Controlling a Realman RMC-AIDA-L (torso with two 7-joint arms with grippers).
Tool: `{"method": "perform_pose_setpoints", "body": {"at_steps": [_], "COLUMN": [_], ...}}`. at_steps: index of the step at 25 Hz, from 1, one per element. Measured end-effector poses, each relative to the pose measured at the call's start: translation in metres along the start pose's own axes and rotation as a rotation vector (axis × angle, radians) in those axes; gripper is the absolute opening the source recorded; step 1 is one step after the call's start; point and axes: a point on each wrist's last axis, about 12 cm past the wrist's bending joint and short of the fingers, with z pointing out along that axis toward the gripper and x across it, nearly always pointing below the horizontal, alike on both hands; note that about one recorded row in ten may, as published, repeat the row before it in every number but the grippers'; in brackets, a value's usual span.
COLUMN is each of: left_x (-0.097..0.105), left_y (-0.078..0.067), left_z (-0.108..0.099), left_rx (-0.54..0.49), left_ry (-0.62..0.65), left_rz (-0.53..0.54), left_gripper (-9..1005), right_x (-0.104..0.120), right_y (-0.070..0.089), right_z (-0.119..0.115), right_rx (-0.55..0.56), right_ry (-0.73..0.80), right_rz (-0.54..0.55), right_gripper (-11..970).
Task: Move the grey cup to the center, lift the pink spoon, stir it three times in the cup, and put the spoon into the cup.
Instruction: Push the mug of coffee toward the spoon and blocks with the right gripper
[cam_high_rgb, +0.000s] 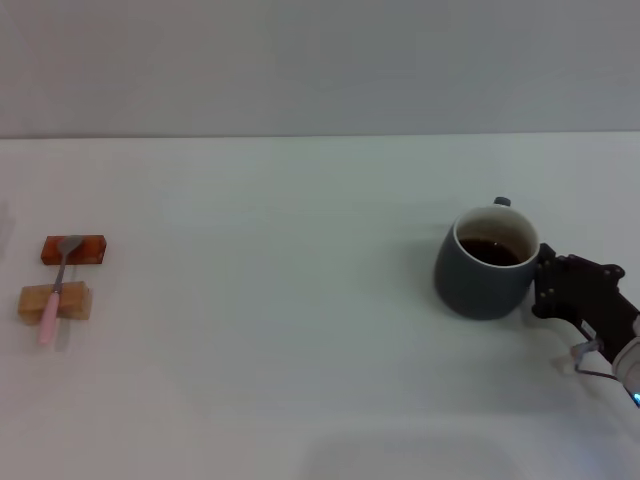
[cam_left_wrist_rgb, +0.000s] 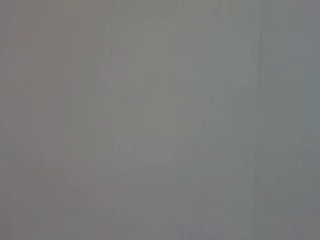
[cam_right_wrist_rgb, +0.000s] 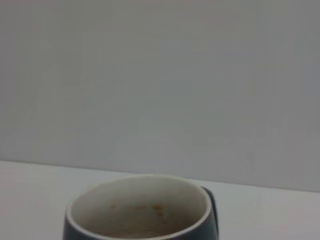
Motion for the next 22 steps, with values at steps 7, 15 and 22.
{"method": "perform_pose_setpoints", "body": {"at_steps": [7,15,22], "left_x": [0.000,0.000,0.001], "left_y": [0.000,0.003,0.004], "left_z": [0.000,-0.002,-0.003], "left_rx": [-0.002,-0.018,-0.022], "left_ry": [0.000,-0.003,0.001], "left_rz": [0.000,-0.003,-0.005], "left_gripper": [752,752,752], "right_x": [-0.002,-0.004,-0.005], "right_y": [0.006,0.000,-0.008], "right_z": [0.005,0.009,0.012], "right_rx": [-0.048,-0.035,-0.028], "right_ry": [0.010,0.023,0.055], "right_rz": [-0.030,-0.046,-0.081], "right_gripper": [-1,-1,-1]}}
